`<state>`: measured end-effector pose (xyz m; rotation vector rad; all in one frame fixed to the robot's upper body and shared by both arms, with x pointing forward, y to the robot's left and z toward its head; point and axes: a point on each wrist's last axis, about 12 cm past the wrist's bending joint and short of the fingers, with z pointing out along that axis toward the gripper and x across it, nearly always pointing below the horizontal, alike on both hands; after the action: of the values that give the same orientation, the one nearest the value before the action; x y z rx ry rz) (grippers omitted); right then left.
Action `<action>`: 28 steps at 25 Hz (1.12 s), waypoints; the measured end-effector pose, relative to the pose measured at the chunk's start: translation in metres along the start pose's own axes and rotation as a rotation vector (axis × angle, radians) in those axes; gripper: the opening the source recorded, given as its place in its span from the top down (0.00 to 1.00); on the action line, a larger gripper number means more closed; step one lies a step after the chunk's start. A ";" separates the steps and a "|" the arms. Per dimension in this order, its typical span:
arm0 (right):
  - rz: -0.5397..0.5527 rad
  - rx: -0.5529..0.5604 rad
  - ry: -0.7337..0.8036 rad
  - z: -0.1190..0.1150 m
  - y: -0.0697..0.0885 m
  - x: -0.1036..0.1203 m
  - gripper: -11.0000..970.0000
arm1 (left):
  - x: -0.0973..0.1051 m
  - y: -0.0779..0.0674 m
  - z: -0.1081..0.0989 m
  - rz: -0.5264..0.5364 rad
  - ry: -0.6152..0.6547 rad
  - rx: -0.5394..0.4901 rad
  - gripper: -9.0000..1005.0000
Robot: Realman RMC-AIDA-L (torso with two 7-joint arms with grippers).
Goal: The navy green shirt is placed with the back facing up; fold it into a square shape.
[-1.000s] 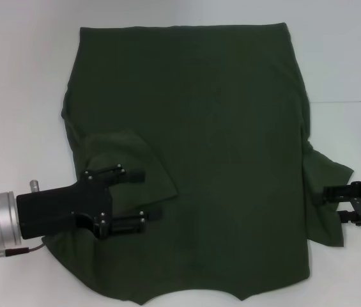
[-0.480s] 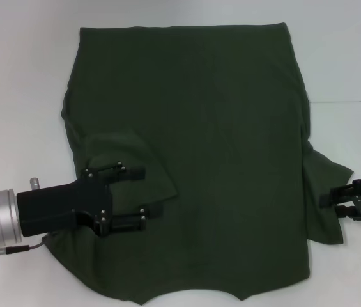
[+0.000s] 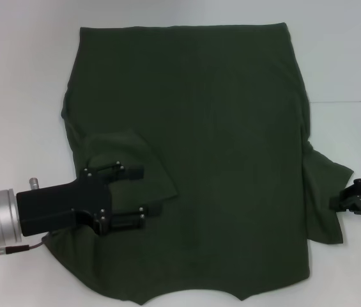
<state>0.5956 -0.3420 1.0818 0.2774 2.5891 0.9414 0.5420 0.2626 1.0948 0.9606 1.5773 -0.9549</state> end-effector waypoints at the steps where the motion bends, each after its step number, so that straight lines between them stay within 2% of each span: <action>1: -0.005 0.002 0.002 0.000 0.000 0.000 0.67 | 0.000 0.000 0.000 -0.001 -0.001 -0.002 0.19; 2: -0.009 0.004 0.004 0.000 0.000 0.000 0.69 | 0.000 0.000 0.000 -0.001 -0.002 -0.003 0.19; 5: -0.029 0.010 0.007 0.000 0.000 -0.001 0.91 | 0.000 0.001 -0.001 -0.003 -0.006 -0.009 0.19; 14: -0.084 0.007 -0.008 -0.003 0.002 -0.005 0.96 | 0.000 0.001 -0.001 -0.004 -0.007 -0.011 0.19; 22: -0.138 0.017 -0.096 -0.029 0.000 -0.023 0.96 | 0.000 0.001 -0.002 -0.004 -0.008 -0.012 0.19; 25: -0.193 -0.004 -0.132 -0.040 0.007 -0.033 0.96 | 0.000 0.001 -0.002 -0.006 -0.011 -0.017 0.19; 28: -0.267 -0.026 -0.144 -0.045 0.022 -0.044 0.96 | 0.000 0.001 -0.002 -0.013 -0.013 -0.018 0.19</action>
<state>0.6184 -0.3648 1.1403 -0.0094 2.4053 0.8263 0.5424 0.2653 1.0951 0.9310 1.5810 -0.9526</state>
